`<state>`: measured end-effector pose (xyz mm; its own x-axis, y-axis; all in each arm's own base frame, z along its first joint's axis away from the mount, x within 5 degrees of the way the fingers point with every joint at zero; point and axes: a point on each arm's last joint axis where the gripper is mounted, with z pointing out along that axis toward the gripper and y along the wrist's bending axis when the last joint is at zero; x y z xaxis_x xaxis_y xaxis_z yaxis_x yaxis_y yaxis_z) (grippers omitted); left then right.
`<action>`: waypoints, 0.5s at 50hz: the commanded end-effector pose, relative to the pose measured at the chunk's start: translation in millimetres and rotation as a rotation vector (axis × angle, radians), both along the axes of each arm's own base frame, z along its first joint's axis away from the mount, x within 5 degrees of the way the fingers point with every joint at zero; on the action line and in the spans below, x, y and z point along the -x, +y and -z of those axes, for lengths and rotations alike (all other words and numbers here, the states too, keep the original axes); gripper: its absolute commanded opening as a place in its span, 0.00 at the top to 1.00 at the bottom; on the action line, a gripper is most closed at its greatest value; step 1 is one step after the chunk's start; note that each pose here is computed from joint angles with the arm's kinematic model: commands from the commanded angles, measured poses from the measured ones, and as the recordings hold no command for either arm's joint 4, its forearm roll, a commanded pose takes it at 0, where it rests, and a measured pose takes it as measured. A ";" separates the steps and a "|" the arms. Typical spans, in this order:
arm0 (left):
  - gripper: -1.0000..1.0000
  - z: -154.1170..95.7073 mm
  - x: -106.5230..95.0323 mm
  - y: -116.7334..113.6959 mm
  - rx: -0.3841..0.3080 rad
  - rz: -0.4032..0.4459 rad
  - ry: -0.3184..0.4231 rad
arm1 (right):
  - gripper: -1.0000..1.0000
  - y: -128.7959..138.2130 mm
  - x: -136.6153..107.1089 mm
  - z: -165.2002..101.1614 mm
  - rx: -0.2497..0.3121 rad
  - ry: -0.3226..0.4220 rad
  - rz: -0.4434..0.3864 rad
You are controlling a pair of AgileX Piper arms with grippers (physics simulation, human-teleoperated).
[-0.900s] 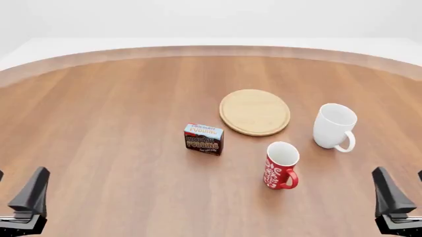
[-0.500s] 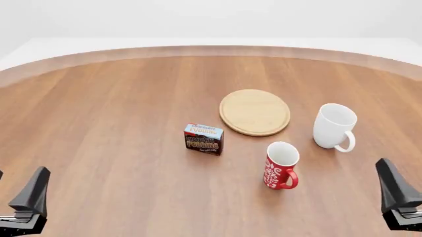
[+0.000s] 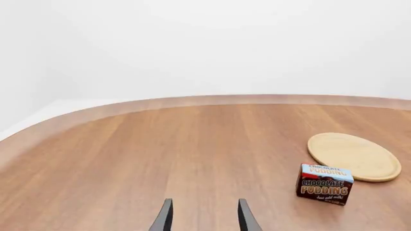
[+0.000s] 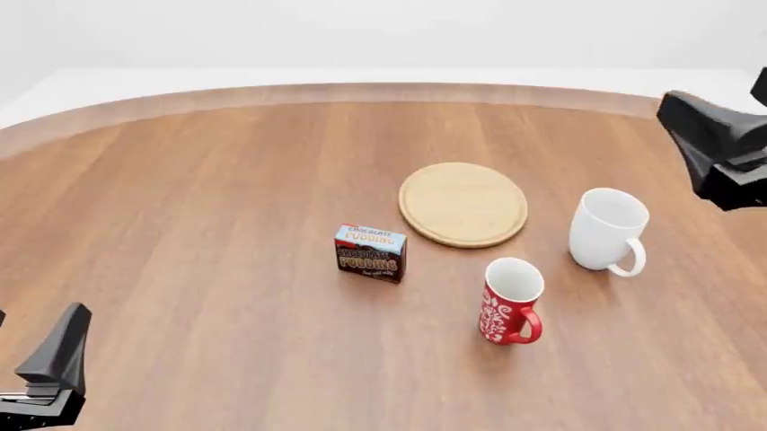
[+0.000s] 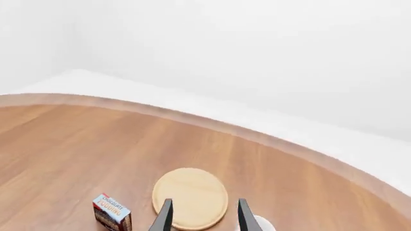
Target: Put the chocolate pudding to the left of the plate.
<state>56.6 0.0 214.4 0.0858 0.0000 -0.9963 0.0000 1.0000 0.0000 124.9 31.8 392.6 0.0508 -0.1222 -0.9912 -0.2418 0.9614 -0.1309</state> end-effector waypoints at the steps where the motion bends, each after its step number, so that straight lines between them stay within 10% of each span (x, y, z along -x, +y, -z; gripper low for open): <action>1: 0.00 0.0 0.0 0.0 0.000 0.000 0.000 | 0.00 45.1 -60.5 -29.0 0.118 0.123 -0.148; 25: 0.00 0.0 0.0 0.0 0.000 0.000 0.000 | 0.00 143.9 -143.8 1.3 0.290 0.389 -0.347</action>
<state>56.6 0.0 214.4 0.0858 0.0000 -0.9963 0.0000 1.0000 0.0000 242.2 133.1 412.4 -0.1670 -0.3533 -0.9205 -0.5343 0.8171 -0.2167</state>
